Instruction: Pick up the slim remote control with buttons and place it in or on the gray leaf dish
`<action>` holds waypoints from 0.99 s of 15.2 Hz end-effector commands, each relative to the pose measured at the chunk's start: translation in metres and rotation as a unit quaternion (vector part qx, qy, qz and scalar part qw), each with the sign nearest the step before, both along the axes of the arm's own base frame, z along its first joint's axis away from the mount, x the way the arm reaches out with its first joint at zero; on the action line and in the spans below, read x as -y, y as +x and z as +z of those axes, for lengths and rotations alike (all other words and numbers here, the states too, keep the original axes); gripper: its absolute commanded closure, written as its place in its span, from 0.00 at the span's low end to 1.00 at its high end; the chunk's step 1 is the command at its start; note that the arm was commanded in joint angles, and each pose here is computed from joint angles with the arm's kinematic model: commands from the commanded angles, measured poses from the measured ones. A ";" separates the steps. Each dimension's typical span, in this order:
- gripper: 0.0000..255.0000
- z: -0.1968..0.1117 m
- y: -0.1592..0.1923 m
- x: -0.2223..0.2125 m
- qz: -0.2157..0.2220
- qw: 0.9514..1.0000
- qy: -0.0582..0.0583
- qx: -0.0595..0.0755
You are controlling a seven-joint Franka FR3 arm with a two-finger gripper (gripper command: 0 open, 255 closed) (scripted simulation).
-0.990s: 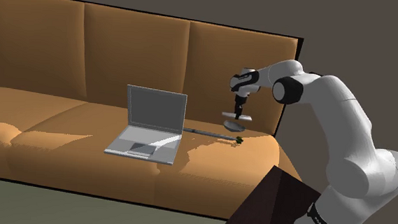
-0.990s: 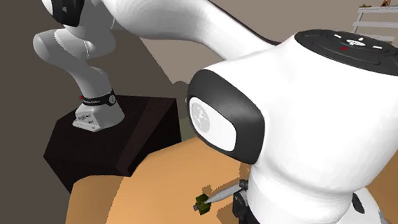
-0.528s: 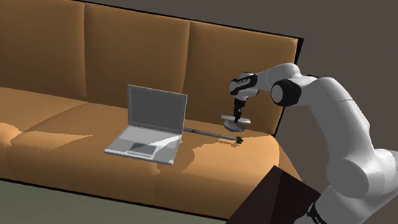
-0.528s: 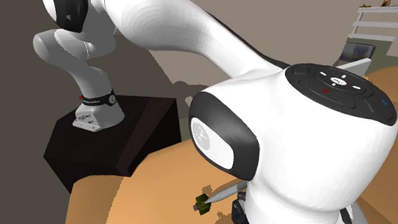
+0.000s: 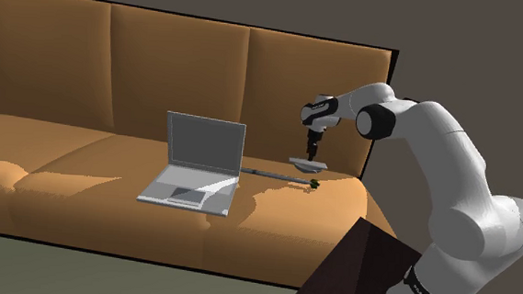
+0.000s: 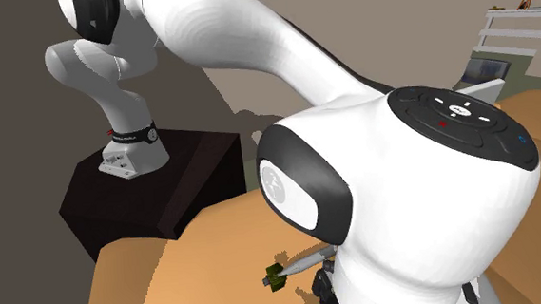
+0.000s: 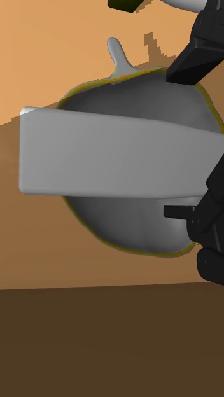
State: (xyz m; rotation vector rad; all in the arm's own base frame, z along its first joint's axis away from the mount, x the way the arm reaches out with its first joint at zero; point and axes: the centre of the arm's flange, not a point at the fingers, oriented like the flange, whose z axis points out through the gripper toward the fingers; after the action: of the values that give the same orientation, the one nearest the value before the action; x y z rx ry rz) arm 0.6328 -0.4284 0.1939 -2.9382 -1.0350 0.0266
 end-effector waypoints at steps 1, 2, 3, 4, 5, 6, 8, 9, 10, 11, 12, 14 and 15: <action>0.00 0.000 0.000 0.000 0.000 1.000 0.000 0.000; 0.00 0.000 0.000 0.000 0.000 1.000 0.000 0.000; 0.00 0.000 0.000 0.000 0.000 1.000 0.000 0.000; 0.00 0.013 0.000 0.000 0.000 1.000 0.000 0.000; 0.00 0.026 0.001 0.001 0.000 1.000 0.000 0.000; 0.00 0.040 0.001 0.001 0.000 1.000 0.000 0.000; 0.00 0.050 0.001 0.001 0.000 1.000 0.000 0.000; 0.00 0.050 0.001 0.001 0.000 1.000 0.000 0.000; 0.00 0.050 0.001 0.001 0.000 1.000 0.000 0.000; 0.00 0.050 0.001 0.001 0.000 1.000 0.000 0.000; 0.00 0.050 0.001 0.001 0.000 1.000 0.000 0.000; 0.00 0.050 0.001 0.001 0.000 1.000 0.000 0.000; 0.00 0.050 0.001 0.001 0.000 1.000 0.000 0.000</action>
State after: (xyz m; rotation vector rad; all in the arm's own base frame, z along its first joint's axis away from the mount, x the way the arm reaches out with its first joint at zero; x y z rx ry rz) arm 0.6341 -0.4294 0.2438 -2.9383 -1.0350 0.0265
